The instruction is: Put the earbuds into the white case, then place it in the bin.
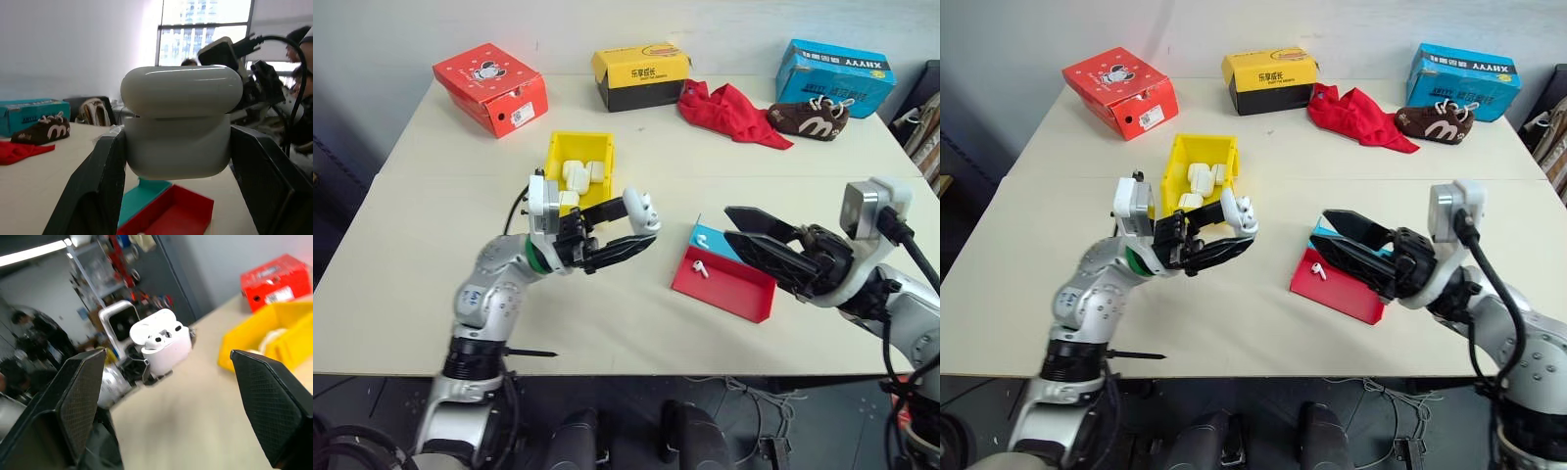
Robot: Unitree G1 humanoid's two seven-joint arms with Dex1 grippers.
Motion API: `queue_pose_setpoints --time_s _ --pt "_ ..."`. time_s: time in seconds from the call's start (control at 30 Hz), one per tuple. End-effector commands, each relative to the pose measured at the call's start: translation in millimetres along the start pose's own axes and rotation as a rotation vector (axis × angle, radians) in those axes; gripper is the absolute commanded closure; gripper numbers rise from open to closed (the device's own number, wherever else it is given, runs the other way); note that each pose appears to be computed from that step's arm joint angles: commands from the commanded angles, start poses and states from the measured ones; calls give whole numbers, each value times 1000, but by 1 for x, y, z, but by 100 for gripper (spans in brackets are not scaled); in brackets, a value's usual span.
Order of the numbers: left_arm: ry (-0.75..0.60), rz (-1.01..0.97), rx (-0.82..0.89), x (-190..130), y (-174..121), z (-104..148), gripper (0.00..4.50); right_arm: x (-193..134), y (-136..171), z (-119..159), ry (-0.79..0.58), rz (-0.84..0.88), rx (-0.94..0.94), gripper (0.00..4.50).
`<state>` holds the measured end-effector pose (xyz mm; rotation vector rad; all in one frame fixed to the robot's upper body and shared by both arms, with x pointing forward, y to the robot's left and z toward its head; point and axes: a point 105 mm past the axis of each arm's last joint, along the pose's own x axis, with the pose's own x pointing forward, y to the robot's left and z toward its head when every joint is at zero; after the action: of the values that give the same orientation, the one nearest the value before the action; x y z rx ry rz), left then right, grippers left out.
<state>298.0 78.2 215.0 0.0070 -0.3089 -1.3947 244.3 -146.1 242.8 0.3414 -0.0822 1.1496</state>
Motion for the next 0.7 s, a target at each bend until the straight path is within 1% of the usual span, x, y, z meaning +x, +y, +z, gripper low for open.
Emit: queue_pose_setpoints --time_s 0.03,0.07,0.13,0.17,0.23,0.37,0.57,0.67,0.7 --pt "286 -37 123 -5 -1 -22 173 3 8 -3 175 62 -271 96" --pt "354 -30 149 -6 1 -28 173 7 10 -10 234 92 -323 128" --pt "400 -30 166 -2 3 -33 173 17 10 -17 287 124 -399 204" --pt "418 -49 173 1 1 -35 173 25 11 -19 296 143 -425 231" --pt "449 -83 178 7 -4 -39 173 43 12 -23 299 158 -485 303" --pt "459 -119 172 17 -9 -40 173 67 13 -33 323 187 -545 449" --pt "427 -109 167 24 -8 -35 173 82 6 -44 415 213 -626 449" --pt "430 -108 187 23 -8 -34 173 76 8 -55 476 246 -571 449" --pt "425 -101 186 22 -8 -33 173 70 7 -59 504 253 -558 449"
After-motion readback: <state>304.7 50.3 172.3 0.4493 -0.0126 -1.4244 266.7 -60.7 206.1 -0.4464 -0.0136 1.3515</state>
